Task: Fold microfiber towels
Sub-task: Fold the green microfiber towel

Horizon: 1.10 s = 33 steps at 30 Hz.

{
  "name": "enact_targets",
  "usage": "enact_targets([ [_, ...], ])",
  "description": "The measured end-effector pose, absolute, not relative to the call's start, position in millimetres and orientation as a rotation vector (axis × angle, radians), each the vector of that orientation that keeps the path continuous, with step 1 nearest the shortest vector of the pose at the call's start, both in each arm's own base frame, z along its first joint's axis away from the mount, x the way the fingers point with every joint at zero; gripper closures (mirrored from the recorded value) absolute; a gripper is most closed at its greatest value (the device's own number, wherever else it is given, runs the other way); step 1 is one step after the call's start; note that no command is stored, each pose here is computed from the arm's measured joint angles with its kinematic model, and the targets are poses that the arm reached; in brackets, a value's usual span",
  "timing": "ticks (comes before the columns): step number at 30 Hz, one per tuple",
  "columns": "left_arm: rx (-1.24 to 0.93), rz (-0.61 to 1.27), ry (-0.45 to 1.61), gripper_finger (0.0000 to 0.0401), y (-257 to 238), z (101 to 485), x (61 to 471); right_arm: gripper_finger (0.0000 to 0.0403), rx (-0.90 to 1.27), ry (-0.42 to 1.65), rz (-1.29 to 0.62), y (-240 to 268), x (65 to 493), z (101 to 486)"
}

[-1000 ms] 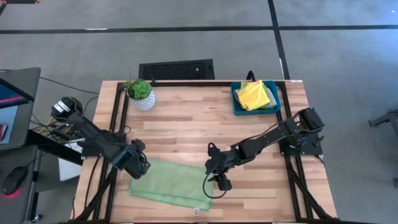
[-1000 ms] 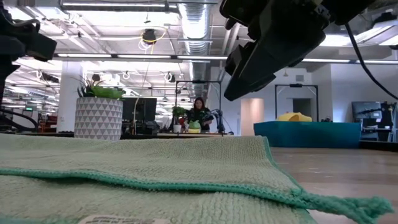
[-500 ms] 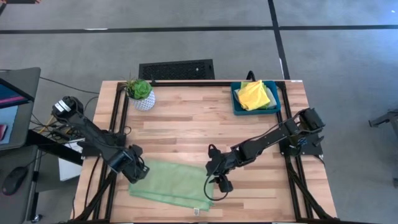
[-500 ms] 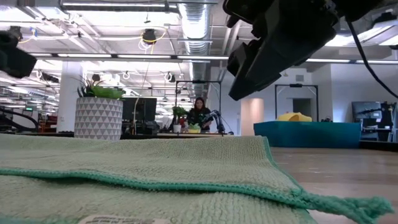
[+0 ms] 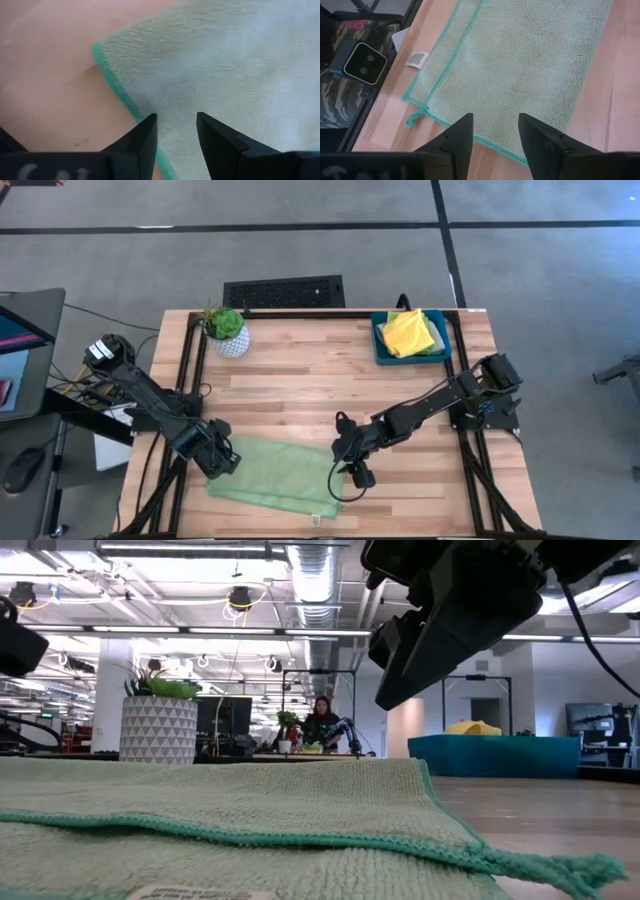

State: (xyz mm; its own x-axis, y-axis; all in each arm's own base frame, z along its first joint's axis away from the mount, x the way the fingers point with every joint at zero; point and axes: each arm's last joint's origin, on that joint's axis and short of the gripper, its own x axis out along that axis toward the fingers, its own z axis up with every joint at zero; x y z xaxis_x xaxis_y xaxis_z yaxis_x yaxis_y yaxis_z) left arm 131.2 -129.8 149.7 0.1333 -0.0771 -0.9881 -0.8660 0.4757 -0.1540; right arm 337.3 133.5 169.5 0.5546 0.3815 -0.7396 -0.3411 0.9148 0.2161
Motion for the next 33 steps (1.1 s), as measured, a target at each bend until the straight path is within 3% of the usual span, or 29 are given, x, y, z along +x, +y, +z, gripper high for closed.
enact_targets([
  [19, -0.941, 0.876, 1.342, 0.0271, -127, 160, 127, 0.0225, 0.049, 0.888, 0.427, 134, 337, 169],
  [25, -0.953, 0.931, 1.381, 0.0271, -122, 147, 119, 0.0223, 0.047, 0.903, 0.426, 134, 336, 168],
  [33, -1.016, 0.783, 1.353, 0.0271, -129, 142, 126, 0.0224, 0.047, 0.902, 0.426, 134, 336, 169],
])
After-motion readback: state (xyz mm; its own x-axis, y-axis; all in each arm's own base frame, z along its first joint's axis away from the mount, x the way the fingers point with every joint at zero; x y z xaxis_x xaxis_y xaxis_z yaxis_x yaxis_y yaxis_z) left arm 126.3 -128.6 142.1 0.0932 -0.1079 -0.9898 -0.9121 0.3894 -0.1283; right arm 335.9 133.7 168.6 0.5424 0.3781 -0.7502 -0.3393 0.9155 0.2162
